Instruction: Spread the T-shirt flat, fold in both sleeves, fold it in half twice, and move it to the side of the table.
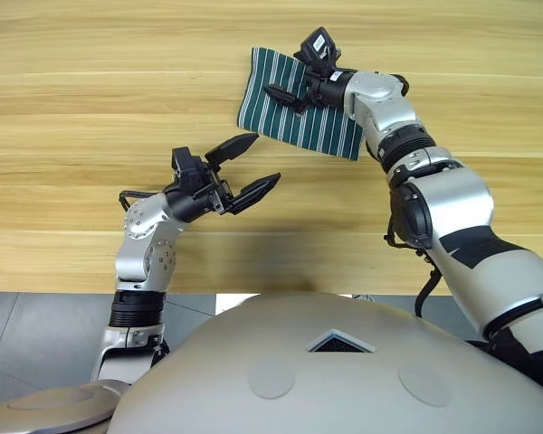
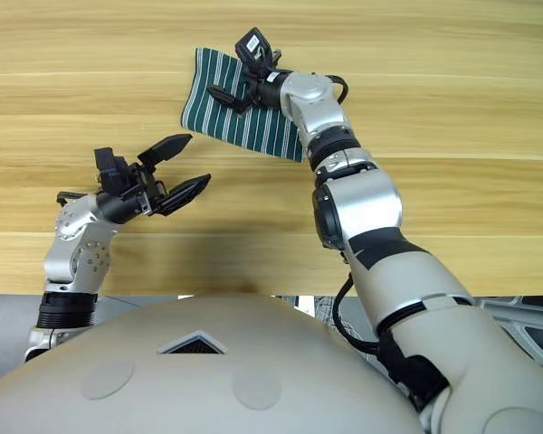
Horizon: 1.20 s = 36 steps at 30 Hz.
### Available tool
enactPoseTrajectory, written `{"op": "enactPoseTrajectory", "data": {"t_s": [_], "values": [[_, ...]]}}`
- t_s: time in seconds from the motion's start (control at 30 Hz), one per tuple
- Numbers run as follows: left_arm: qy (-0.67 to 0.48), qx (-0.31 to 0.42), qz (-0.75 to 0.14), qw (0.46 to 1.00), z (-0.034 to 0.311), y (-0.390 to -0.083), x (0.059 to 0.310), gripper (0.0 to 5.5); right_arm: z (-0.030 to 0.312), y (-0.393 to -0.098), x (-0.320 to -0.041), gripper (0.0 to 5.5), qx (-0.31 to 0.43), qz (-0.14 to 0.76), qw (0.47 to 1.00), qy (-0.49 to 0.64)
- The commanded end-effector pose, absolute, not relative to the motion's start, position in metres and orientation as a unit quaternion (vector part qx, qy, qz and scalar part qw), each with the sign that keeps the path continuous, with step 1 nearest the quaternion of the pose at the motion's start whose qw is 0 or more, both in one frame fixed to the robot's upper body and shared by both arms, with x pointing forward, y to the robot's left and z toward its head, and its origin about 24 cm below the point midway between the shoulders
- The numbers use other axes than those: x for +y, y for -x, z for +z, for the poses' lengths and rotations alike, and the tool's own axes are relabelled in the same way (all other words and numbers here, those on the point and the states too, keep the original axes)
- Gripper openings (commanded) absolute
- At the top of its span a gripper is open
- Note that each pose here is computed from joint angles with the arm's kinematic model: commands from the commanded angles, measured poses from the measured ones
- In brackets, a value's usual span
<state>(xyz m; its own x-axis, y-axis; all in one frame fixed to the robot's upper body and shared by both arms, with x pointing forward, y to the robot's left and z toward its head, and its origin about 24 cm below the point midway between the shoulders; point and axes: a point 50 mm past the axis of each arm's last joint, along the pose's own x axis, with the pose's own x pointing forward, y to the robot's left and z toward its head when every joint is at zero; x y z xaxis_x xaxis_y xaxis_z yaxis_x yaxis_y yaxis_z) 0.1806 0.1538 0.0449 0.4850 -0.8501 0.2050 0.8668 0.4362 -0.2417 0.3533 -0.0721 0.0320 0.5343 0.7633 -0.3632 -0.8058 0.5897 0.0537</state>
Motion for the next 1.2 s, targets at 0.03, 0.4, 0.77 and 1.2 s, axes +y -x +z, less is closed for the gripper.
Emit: {"op": "enactPoseTrajectory", "data": {"t_s": [0.03, 0.4, 0.77, 1.2], "values": [[0.160, -0.025, -0.510, 0.845, 0.044, -0.180, 0.155, 4.05, 0.023, -0.346, -0.092, 5.14, 0.187, 0.489, 0.846, 0.103], [0.158, -0.022, -0.507, 0.847, 0.044, -0.178, 0.158, 4.05, 0.004, -0.334, -0.140, 5.14, 0.207, 0.463, 0.851, 0.137], [0.157, -0.024, -0.501, 0.851, 0.045, -0.178, 0.163, 4.05, -0.019, -0.320, -0.172, 5.14, 0.243, 0.359, 0.892, 0.126], [0.166, -0.032, -0.486, 0.857, 0.046, -0.172, 0.168, 4.05, -0.007, -0.285, -0.326, 5.14, 0.251, -0.022, 0.959, 0.127]]}}
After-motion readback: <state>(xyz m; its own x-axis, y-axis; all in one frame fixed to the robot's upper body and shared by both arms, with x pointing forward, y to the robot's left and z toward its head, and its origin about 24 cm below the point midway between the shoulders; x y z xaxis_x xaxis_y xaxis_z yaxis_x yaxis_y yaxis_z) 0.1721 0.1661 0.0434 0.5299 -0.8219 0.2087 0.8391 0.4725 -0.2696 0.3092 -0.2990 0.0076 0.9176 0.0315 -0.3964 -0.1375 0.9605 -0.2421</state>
